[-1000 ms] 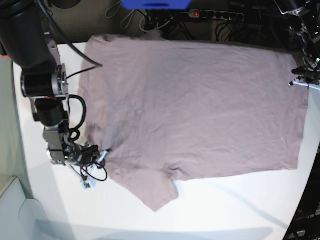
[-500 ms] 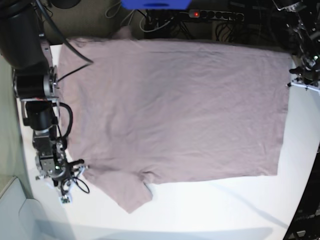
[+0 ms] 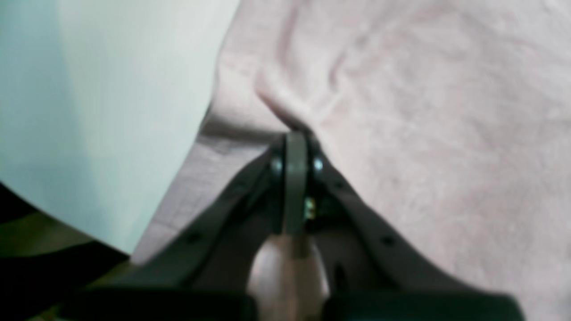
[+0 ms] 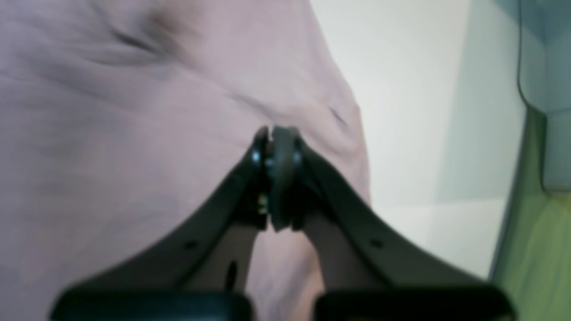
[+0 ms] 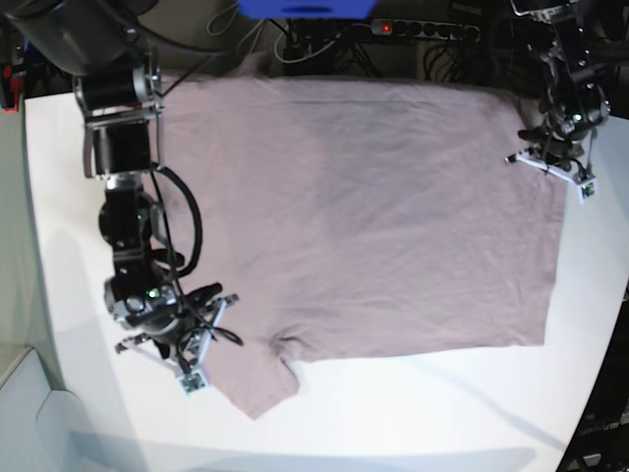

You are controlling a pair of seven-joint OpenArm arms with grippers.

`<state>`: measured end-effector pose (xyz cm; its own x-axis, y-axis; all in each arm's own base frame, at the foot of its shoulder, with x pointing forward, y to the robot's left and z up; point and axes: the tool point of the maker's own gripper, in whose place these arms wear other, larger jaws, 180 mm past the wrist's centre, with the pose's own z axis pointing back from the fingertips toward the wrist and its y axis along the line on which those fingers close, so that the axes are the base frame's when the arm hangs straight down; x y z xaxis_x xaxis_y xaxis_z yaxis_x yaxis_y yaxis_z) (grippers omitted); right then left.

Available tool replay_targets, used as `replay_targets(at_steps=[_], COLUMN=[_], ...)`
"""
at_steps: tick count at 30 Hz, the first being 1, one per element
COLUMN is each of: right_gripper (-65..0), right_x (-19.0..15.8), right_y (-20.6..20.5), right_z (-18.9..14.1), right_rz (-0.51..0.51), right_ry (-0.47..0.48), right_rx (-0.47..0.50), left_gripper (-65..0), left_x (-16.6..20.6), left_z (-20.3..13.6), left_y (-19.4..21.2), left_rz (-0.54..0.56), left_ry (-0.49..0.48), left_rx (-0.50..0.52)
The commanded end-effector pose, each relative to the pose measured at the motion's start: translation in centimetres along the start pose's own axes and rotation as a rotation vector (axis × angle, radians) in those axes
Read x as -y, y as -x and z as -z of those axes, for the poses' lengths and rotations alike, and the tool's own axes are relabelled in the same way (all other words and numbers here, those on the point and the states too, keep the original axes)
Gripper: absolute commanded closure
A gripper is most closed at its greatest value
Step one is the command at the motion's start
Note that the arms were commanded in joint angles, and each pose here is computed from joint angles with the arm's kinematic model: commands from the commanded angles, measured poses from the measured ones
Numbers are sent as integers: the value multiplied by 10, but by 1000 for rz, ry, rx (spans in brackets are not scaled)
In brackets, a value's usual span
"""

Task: Layout the t-shirt on the table in an organized manner, then fold the t-shirt properly
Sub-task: 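Move the right gripper to the shirt's collar corner and grasp it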

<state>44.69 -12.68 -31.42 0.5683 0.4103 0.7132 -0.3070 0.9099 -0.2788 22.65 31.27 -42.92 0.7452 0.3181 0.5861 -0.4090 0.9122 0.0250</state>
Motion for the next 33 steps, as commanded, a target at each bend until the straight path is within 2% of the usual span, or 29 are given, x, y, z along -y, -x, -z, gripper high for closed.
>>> replay_targets(at_steps=[1,4,7,10,12,18,22,26,30,33], right_gripper=[0,0,0,0,0,0,0,0,0,0], right_x=[5,-13,-22,-36,-46,-56,-61,-52,-45,-25], right_y=[-7,-1,15,32,49,86,105,124,122,109], right_z=[-8,-18,-20,-15,-7,13,34,54,74,86], right_rz=[-11,-4,-6,-72,-120,-107,-73,-37,13,50], right_ry=[21,0,-15,-79,-137,-191,-231,-251,-266,-248], right_rx=[19,23,-9,-54,-104,-225,-257,-307,-290,-246], left_gripper=[-5,-5,-5,-5,-5,-5,-5,-5,-5,-5], left_x=[-1,2,-12,-27,-36,-34,-23,-17,-13,-11], left_z=[1,14,30,47,56,69,69,54,28,6], left_y=[0,3,6,-1,-13,-57,-79,-97,-101,-91], left_rz=[5,-12,-19,-38,-51,-96,-111,-105,-53,2], left_ry=[-2,3,-24,-52,-70,-64,-41,-21,-14,-15], left_rx=[-7,-38,-78,-108,-94,-35,-3,15,31,43])
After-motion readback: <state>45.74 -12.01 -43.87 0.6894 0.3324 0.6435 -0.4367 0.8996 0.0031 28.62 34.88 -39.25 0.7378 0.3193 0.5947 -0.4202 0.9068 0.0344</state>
